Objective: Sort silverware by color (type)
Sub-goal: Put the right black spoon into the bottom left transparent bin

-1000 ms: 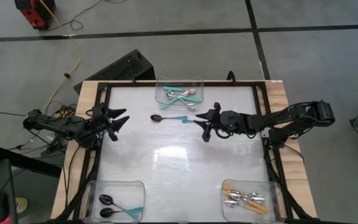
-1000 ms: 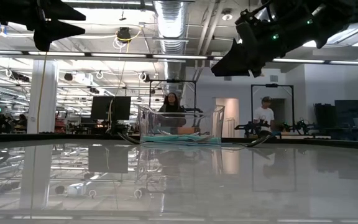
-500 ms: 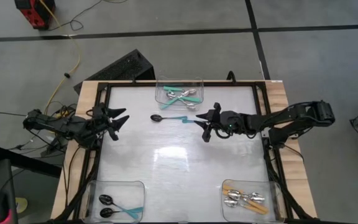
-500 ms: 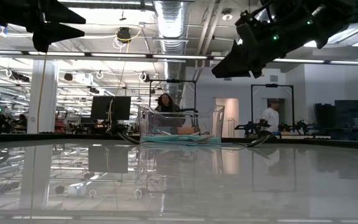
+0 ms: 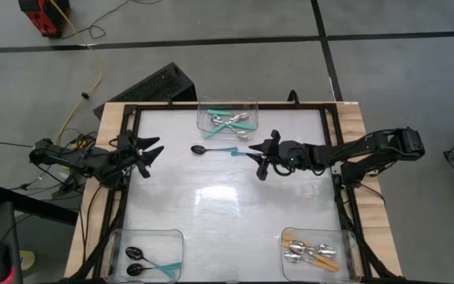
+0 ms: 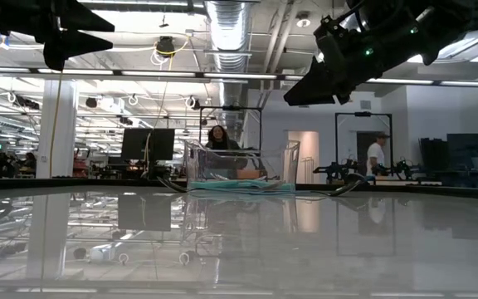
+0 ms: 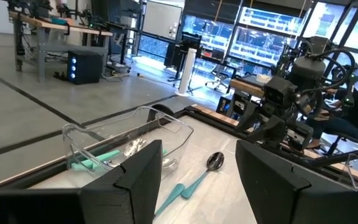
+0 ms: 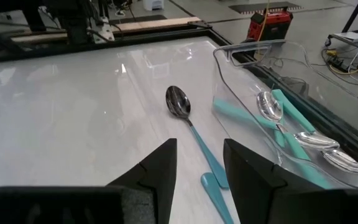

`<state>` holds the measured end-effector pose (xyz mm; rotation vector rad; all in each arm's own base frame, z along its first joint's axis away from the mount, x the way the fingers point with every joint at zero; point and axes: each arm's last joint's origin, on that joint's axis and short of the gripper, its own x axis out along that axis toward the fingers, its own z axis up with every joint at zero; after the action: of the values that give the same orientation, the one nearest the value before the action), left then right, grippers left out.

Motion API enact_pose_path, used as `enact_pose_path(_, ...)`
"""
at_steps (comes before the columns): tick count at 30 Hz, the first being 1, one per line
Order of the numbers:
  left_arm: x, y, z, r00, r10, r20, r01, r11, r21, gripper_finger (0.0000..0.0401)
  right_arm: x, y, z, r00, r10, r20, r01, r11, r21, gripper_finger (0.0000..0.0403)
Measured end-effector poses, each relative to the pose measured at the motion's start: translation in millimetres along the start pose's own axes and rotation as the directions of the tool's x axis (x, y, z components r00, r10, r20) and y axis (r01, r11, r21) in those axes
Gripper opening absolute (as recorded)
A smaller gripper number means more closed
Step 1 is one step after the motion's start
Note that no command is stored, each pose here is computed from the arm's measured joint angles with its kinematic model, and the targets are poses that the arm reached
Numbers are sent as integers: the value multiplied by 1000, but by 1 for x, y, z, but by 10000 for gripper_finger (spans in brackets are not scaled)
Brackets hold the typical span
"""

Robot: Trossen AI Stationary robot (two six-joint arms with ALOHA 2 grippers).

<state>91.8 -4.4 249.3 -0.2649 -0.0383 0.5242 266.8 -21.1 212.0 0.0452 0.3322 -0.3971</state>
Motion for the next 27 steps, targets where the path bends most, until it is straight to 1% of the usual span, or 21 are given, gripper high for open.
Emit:
enact_pose_path(7,0,1,1,999,51,20,-50,998,-38,190,0,0,-1,1000,0,-9,0,999,-47,156)
enact_pose_path(12,0,1,1,999,42,15,-43,998,36,190,0,0,-1,1000,-1,-14,1,998,56,156)
enact_pose_path(15,0,0,0,1000,13,7,-14,999,41,190,0,0,-2,1000,0,-23,2,996,90,156)
enact_pose_path(18,0,-1,0,1000,-23,-4,23,1000,13,190,0,0,-2,1000,0,-24,2,996,92,156)
enact_pose_path(20,0,-1,0,1000,-30,-6,30,999,10,190,0,0,-2,1000,0,-24,2,996,92,156)
enact_pose_path(27,0,1,1,1000,26,13,-26,1000,-13,190,0,0,-2,1000,0,-21,1,998,58,156)
